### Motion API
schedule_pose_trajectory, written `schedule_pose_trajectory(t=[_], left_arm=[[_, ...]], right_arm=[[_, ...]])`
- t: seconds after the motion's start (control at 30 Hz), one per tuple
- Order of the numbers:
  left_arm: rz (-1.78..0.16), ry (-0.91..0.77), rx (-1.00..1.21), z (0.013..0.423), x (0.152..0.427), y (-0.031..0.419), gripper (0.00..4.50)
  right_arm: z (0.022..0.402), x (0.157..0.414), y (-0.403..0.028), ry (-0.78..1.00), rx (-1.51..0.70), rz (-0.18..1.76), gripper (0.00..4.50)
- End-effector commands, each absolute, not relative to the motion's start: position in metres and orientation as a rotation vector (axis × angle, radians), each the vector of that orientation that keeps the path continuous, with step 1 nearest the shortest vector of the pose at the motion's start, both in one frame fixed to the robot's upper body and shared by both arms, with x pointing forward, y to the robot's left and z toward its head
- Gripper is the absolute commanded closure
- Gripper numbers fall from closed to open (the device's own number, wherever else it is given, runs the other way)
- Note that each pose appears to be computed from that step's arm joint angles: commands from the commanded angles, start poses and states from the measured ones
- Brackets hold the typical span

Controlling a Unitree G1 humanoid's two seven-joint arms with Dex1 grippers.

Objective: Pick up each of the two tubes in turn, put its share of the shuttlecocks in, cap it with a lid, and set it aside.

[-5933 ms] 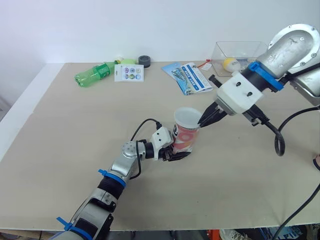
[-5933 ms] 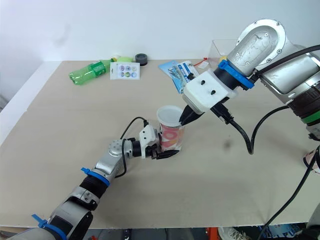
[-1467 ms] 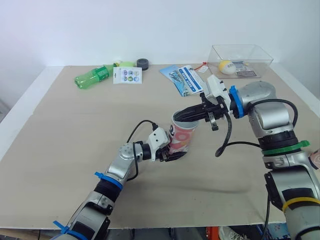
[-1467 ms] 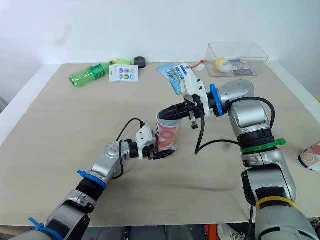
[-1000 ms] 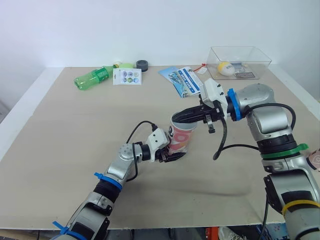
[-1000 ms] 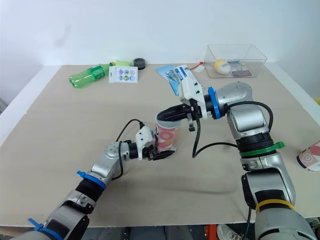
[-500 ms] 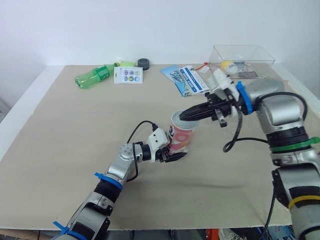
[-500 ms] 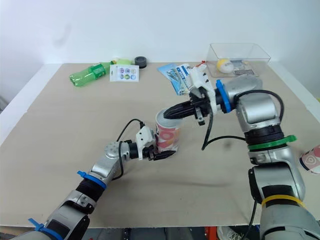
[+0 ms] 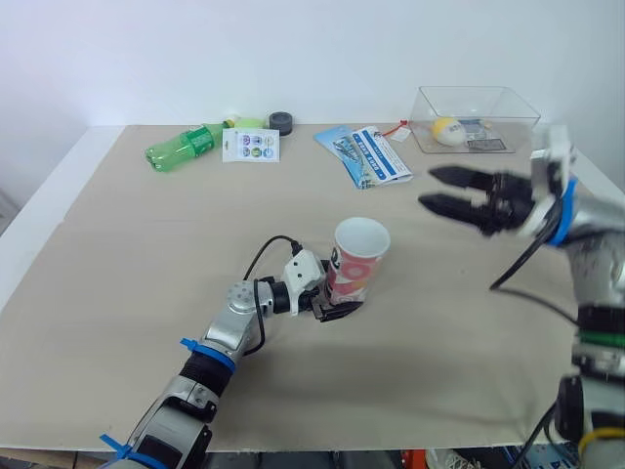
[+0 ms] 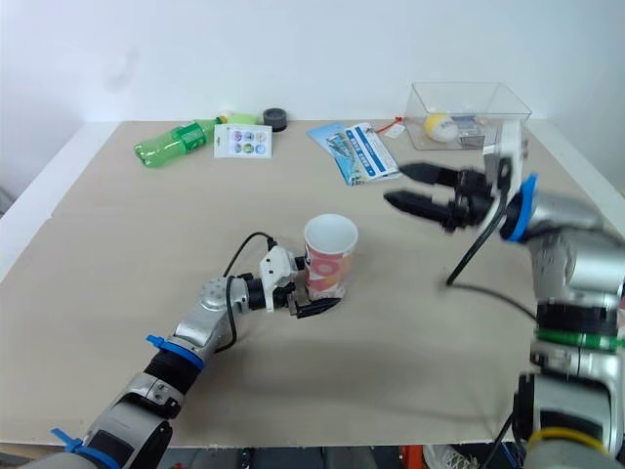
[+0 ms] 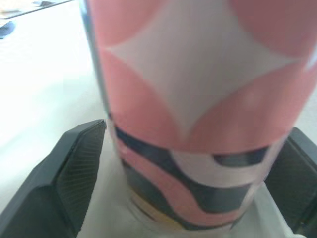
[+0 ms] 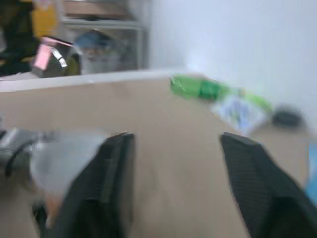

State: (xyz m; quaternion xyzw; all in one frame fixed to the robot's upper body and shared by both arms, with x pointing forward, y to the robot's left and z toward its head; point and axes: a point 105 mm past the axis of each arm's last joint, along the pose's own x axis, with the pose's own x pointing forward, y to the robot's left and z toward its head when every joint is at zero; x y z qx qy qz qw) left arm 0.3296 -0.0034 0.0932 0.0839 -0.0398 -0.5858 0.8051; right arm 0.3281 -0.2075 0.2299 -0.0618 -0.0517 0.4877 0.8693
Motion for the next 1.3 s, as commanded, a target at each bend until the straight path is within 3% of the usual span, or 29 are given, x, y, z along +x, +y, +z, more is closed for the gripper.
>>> schedule_pose_trajectory(t=[0.03,0.23,0.43,0.87,1.3], left_arm=[[-1.247,-0.115,0.191,0.1,0.331,0.007,0.0],[-1.264,-0.122,0.249,0.103,0.329,0.028,0.0],[-1.291,-0.137,0.298,0.108,0.321,0.042,0.0],[-1.268,-0.156,0.195,0.133,0.281,0.066,0.0],[-1.256,-0.108,0.217,0.125,0.273,0.07,0.0]], right_arm=[[0.217,0.316,-0.209,-0.138,-0.217,0.961,0.03],[0.153,0.296,-0.187,-0.005,-0.185,1.037,0.03],[0.122,0.291,-0.156,0.023,-0.188,1.131,0.03],[0.106,0.316,-0.128,-0.015,-0.222,1.152,0.03],[0.103,0.325,-0.108,-0.038,-0.229,1.227,0.03]])
